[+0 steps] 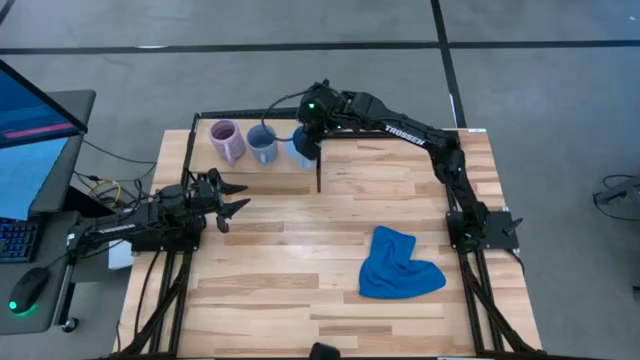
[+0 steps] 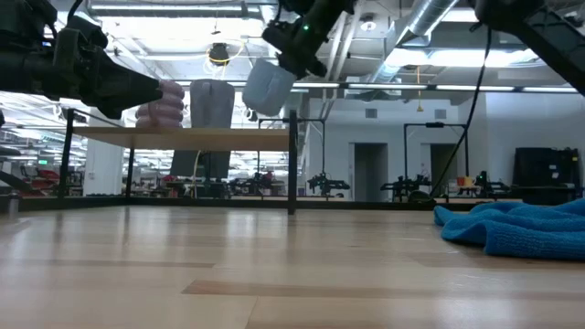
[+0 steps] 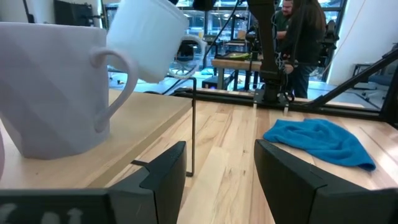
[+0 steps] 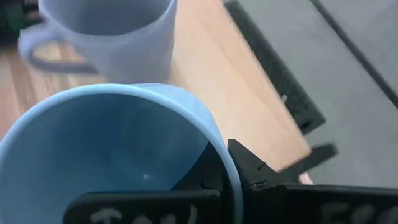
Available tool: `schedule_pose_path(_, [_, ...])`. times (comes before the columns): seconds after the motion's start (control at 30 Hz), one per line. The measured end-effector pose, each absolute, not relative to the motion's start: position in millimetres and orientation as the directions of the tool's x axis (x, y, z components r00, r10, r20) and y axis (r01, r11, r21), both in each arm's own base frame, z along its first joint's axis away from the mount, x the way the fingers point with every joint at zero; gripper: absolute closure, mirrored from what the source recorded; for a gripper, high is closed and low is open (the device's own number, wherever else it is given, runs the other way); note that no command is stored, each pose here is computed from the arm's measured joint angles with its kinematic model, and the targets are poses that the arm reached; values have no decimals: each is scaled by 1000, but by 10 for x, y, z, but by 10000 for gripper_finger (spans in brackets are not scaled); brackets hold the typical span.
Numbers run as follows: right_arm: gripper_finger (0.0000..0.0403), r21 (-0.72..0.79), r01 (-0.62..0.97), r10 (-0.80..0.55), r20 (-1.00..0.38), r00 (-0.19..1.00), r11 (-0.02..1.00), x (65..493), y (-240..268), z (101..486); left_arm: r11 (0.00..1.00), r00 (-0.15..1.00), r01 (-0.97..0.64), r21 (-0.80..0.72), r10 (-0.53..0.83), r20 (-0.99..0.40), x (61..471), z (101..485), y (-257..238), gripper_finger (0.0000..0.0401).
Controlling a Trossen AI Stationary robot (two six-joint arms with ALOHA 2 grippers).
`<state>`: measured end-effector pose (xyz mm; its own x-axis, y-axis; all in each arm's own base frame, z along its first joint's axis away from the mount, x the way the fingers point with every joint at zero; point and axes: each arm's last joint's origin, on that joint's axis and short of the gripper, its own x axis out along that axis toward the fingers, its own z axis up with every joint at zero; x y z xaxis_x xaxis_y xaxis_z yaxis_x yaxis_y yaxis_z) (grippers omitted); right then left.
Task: Stack small to large cups/mugs on shelf
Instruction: Put the blue cup on the shelf
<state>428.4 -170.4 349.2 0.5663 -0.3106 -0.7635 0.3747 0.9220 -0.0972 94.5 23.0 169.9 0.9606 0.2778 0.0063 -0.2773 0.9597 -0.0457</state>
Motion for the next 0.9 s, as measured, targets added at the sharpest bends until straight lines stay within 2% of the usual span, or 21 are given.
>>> schedule_pose_path(0.4, [386,-96,382,-310,-775,551,919,4267,-1737,3464,960,961,-278,-46,278,6,945,1699,231,221])
schedule_pose_path(0.67, [386,-82,391,-288,-815,504,917,4361,-1777,3233,960,961,-277,-47,278,6,945,1699,230,221])
schedule_pose_path(0.9, [386,-95,375,-292,-806,514,922,4383,-1786,3230,960,961,-277,-46,278,6,945,1699,230,221])
